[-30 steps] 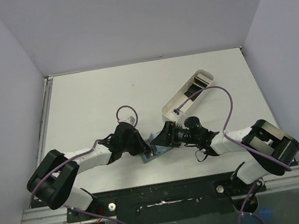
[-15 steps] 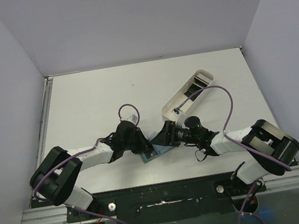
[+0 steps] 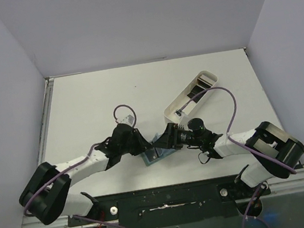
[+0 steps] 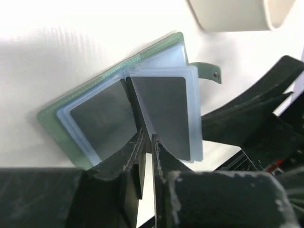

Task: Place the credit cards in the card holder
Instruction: Turn over the card slot in the card holder.

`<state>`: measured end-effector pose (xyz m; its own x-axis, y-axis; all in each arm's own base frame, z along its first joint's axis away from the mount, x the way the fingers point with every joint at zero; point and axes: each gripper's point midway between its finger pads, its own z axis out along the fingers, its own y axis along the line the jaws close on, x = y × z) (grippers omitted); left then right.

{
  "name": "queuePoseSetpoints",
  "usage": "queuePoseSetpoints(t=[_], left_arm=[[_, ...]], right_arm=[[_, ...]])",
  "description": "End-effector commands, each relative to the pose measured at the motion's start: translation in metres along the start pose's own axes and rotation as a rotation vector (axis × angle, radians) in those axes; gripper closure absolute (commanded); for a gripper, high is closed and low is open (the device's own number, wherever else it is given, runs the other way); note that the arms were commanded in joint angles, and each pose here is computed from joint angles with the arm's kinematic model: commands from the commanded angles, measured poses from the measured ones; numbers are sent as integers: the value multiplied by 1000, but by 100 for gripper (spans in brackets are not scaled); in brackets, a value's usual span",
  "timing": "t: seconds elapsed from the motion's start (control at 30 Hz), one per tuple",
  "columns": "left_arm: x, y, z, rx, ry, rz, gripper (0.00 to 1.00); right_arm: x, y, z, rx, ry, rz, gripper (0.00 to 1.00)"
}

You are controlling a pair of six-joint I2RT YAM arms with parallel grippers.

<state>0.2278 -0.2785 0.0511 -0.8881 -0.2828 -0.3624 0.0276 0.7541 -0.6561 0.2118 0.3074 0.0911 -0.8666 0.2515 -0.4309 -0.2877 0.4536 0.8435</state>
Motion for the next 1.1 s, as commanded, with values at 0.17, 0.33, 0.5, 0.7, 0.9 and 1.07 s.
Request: queuePoseSetpoints(t=[0.17,0.33,0.5,0.7,0.9,1.07], left_arm=[[-35,2,-43,13,-185,-49,86],[-35,8,-43,13,-182,-56,85],[-31,9,-40,34,-160,-59,85],[-32,2,-40,64,-155,-25,80],[-33,-2,-39,72,-134,30,70],[-34,-6,-43,78,-128,83,56]], right_arm=[[-8,42,18,-119,29,-91,33],[-6,40,24,-107,48,-85,34],[-6,33,25,-64,55,-82,34],[-36,19,11,92,27,-180,34],[-108,14,-21,350,-44,-424,32],[-179,-15,-65,586,-88,-571,33]])
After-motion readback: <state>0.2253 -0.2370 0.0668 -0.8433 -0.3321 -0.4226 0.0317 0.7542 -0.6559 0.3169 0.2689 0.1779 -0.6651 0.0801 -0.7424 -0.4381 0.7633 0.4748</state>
